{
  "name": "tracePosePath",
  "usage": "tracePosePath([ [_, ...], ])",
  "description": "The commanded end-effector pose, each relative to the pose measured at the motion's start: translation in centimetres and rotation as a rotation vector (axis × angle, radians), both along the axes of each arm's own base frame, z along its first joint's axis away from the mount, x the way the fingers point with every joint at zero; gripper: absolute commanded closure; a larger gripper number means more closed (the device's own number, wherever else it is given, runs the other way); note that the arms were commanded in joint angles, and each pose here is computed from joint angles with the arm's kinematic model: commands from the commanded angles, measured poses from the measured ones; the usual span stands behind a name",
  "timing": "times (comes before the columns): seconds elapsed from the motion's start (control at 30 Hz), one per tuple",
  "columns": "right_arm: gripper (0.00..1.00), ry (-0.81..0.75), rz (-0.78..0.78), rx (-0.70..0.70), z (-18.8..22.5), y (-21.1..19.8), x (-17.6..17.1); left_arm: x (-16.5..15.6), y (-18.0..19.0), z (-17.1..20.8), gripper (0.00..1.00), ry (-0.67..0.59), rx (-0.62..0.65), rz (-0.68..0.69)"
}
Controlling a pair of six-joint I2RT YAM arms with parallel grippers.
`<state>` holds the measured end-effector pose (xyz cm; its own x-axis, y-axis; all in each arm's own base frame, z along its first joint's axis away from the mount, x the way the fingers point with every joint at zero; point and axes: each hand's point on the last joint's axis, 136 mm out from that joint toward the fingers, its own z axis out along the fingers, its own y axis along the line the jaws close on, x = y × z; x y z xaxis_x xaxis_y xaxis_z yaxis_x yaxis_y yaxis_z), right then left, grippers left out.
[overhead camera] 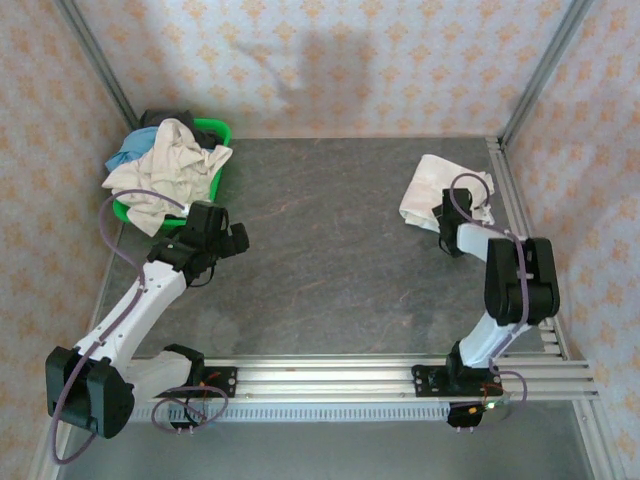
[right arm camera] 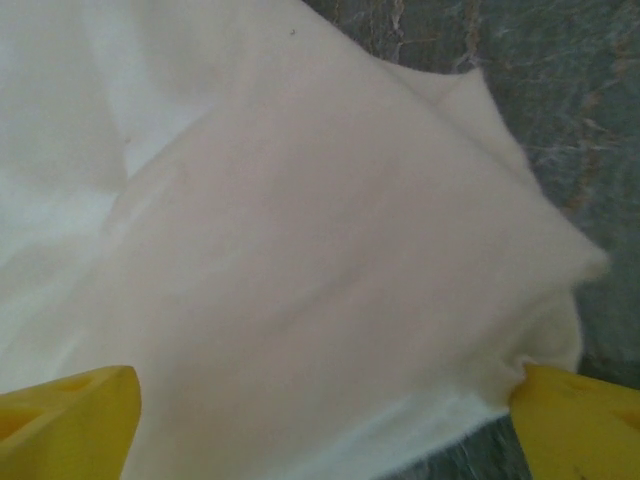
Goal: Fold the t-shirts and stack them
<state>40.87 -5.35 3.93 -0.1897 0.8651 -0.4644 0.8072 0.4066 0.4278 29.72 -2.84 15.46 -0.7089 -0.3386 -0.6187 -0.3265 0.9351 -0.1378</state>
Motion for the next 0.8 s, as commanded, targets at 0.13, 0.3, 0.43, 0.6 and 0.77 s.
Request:
tracePosePath([
  [0.13,0.24,0.049,-0.129,-0.026,-1.2,-4.3,3.6,-0.6,1.0,-0.2,0.0,0.011,0.038,0.013],
  [0.3,0.35,0.127,-0.122,-0.032,-1.5,-6.6,5.7,-0.6,1.1,-0.3,0.0,0.015,0.048,0.014],
  [0.43,0.35,0.148,-0.086,-0.04,-0.1,-7.3,7.0,-0.5,1.2,-0.3,0.0,0.018,0.058,0.015],
  [0.6,0.19,0.126,0.081,-0.151,4.6,-4.3,7.0,-0.4,1.3,-0.5,0.0,0.027,0.064,0.019],
  [0.77,0.05,0.411,0.437,-0.364,5.0,1.2,8.5,-0.4,1.0,-0.5,0.0,0.026,0.05,0.012],
])
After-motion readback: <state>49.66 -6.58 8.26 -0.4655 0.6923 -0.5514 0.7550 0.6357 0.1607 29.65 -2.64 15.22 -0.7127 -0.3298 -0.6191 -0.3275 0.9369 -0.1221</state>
